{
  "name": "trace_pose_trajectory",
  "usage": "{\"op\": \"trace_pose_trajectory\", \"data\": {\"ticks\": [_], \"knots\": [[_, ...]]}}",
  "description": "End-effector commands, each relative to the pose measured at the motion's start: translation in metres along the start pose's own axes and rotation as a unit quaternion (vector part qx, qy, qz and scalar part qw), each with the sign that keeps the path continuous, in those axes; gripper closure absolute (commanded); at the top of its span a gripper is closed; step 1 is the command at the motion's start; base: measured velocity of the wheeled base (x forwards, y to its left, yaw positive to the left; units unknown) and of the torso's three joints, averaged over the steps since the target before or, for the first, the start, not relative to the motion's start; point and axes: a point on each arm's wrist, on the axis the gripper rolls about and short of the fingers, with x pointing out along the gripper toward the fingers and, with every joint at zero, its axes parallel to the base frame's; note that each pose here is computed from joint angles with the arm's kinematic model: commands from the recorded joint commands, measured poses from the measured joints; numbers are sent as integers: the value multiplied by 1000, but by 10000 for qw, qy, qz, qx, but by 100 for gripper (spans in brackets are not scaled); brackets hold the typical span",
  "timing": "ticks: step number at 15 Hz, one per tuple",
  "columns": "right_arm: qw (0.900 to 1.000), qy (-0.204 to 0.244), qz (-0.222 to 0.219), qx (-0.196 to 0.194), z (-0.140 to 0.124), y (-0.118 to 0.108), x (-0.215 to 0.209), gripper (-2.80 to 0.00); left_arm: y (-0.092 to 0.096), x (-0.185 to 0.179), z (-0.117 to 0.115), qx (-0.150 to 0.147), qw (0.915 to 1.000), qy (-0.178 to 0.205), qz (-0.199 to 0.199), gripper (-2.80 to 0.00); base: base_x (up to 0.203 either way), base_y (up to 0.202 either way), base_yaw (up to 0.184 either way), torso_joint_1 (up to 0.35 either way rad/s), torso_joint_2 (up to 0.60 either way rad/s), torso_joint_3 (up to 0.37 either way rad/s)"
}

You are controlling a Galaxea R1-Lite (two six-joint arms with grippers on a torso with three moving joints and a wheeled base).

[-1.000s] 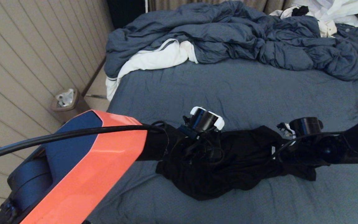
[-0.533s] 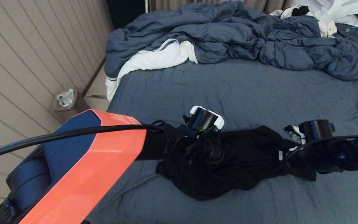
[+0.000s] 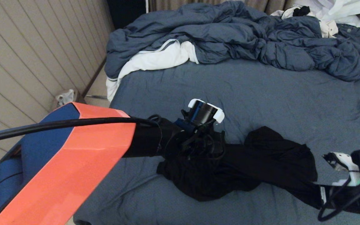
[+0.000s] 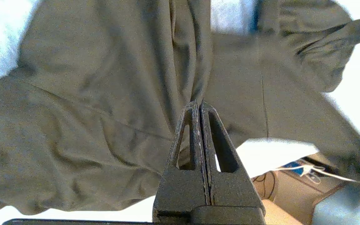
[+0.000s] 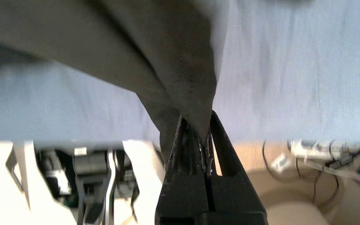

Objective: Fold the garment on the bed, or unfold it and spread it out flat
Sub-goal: Unford the black T-shirt

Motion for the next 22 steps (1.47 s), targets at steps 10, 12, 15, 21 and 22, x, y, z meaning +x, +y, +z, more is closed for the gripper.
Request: {"op": "trace_pose_trajectory", "data": {"ticks": [10,12,15,21,22], "knots": [[9924,-1195,271,-144,-24,8,-79,0,-4,-13,8,-31,9999,-123,-75,0,0,0,0,0,0,0],[9852,-1635,455,-230,-4,12,-108,0,-4,-15,10,-40,9999,-142,-88,0,0,0,0,0,0,0],[9759,-1954,911,-349,9,16,-133,0,-5,-21,12,-39,9998,-178,-113,0,0,0,0,0,0,0],[9626,-2420,1129,-459,76,22,-145,0,-8,-31,18,-53,9995,-271,-171,0,0,0,0,0,0,0],[9594,-2471,1264,-507,90,28,-144,0,-8,-34,20,-54,9993,-305,-187,0,0,0,0,0,0,0]]}}
